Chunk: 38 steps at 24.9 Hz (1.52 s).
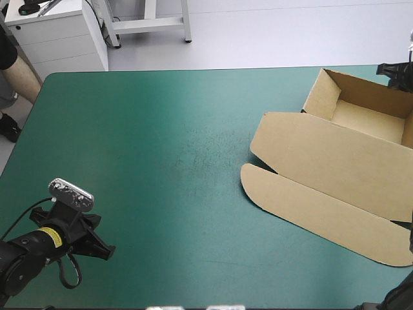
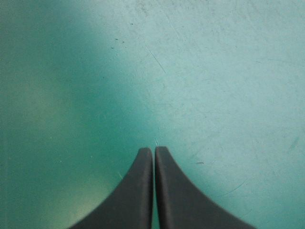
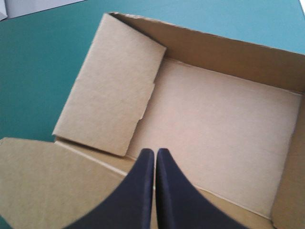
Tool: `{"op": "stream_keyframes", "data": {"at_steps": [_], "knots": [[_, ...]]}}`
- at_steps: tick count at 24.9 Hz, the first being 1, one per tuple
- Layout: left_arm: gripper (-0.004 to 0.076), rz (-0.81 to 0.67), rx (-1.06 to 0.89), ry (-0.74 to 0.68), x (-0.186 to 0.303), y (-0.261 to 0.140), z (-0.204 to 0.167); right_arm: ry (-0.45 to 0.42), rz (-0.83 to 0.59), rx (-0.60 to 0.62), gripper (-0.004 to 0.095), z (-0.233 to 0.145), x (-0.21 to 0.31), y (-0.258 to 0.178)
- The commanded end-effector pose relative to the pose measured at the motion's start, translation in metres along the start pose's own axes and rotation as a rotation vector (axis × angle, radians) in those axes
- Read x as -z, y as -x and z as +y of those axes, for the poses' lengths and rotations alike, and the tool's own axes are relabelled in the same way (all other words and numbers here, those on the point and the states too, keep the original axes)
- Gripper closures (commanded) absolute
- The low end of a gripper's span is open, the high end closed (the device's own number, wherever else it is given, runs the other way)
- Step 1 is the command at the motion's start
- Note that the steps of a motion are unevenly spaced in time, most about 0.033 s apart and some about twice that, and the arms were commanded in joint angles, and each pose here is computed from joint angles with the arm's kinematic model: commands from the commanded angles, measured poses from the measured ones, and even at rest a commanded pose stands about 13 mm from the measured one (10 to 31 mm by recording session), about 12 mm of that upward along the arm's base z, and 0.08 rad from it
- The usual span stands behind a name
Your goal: Fold the box
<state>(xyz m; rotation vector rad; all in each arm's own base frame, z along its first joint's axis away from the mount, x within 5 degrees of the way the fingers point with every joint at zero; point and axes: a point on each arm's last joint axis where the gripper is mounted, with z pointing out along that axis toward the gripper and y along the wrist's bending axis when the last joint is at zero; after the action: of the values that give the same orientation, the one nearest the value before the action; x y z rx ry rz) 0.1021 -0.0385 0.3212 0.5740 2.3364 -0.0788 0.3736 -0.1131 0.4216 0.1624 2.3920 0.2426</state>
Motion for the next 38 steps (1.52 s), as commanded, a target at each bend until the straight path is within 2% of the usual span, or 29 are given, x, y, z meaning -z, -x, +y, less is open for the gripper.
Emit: {"op": "stream_keyframes", "data": {"at_steps": [1,9,17,23,31,34,38], "knots": [[0.0731,-0.069,0.016,-0.004,0.003,0.008,0.000,0.048,-0.055,0.100,0.0917,0.039,0.040,-0.007],[0.0731,-0.044,0.034,-0.034,-0.020,-0.008,-0.006,0.150,-0.006,0.244,0.0917,0.101,0.045,-0.062],[0.0731,-0.033,0.045,-0.049,-0.026,-0.016,-0.008,0.195,-0.012,0.317,0.0917,0.129,0.049,-0.145],[0.0731,-0.093,0.058,-0.071,-0.014,-0.019,-0.010,0.224,-0.026,0.368,0.0917,0.129,0.055,-0.211],[0.0731,-0.181,0.057,-0.064,0.005,-0.027,-0.009,0.222,-0.064,0.372,0.0918,0.103,0.062,-0.311],[0.0731,-0.156,0.035,-0.064,0.006,-0.030,-0.010,0.224,-0.099,0.406,0.0919,0.097,0.065,-0.334],[0.0731,-0.150,0.015,-0.068,0.006,-0.031,-0.010,0.232,-0.170,0.408,0.0927,0.096,0.075,-0.340]]}}
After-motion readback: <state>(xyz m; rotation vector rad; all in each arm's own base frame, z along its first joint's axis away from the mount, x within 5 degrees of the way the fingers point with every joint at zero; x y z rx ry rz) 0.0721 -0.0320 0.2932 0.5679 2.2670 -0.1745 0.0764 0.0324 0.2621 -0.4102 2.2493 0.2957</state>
